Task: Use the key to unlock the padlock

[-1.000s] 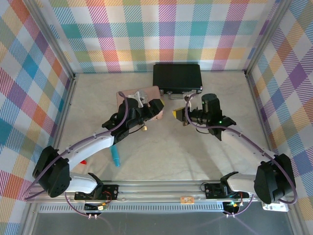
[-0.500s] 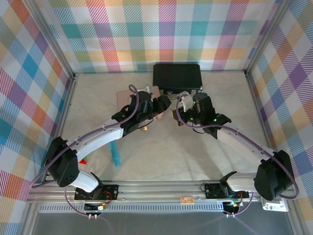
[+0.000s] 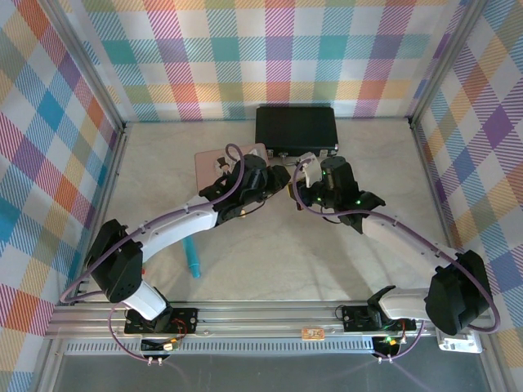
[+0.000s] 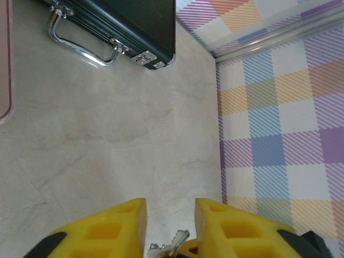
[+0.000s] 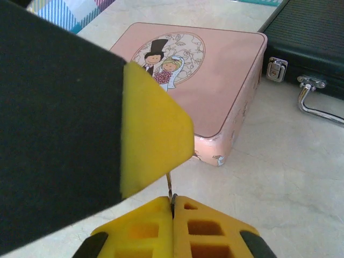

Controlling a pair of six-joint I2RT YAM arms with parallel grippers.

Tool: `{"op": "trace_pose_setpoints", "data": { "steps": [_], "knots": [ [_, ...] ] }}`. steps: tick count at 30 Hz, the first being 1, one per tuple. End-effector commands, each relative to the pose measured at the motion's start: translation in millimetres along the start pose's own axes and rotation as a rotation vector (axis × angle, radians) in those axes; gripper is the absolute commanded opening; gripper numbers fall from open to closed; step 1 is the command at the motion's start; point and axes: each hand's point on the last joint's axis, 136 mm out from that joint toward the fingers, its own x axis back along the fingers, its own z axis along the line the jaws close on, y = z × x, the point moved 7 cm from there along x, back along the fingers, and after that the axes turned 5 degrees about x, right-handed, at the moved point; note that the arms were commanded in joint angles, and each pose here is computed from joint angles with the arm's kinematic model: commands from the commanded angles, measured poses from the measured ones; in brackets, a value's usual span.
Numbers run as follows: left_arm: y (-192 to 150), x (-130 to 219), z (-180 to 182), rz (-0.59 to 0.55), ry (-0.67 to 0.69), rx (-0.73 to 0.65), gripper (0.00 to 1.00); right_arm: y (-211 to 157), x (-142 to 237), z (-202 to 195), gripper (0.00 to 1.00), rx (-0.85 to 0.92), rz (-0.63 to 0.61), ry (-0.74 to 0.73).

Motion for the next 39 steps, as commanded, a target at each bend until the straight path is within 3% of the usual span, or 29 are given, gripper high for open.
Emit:
{"op": "trace_pose_setpoints", "data": {
  "steps": [1, 5, 10, 13, 15, 18, 24, 31, 39],
  "knots": [
    [-1, 0, -12, 0.006, -0.023, 0.007, 0.22, 6, 4, 4, 0.00, 0.026, -0.040, 0.006],
    [0, -2, -13, 0.007, -0.022, 0.007, 0.16, 6, 3, 4, 0.00, 0.022, -0.040, 0.013],
    [0, -3, -11, 0.001, -0.010, 0.005, 0.00, 9, 5, 5, 0.00, 0.021, -0.056, 0.020],
    [2, -2, -9, -0.012, -0.007, -0.009, 0.00, 14, 11, 6, 0.00, -0.001, -0.067, 0.011],
    [7, 0, -9, -0.037, -0.016, -0.041, 0.00, 19, 18, 5, 0.21, -0.031, -0.080, -0.008],
    [18, 5, -14, -0.070, -0.113, -0.102, 0.00, 24, 30, 0, 0.41, -0.093, -0.118, -0.010],
    [32, 16, -23, -0.086, -0.328, -0.224, 0.00, 25, 47, -9, 0.54, -0.259, -0.205, 0.089],
    [32, 37, -27, -0.142, -0.549, -0.315, 0.00, 14, 44, -15, 0.58, -0.423, -0.289, 0.269],
    [26, 39, -30, -0.112, -0.647, -0.308, 0.00, 19, 43, -6, 0.56, -0.432, -0.400, 0.458]
  ]
}}
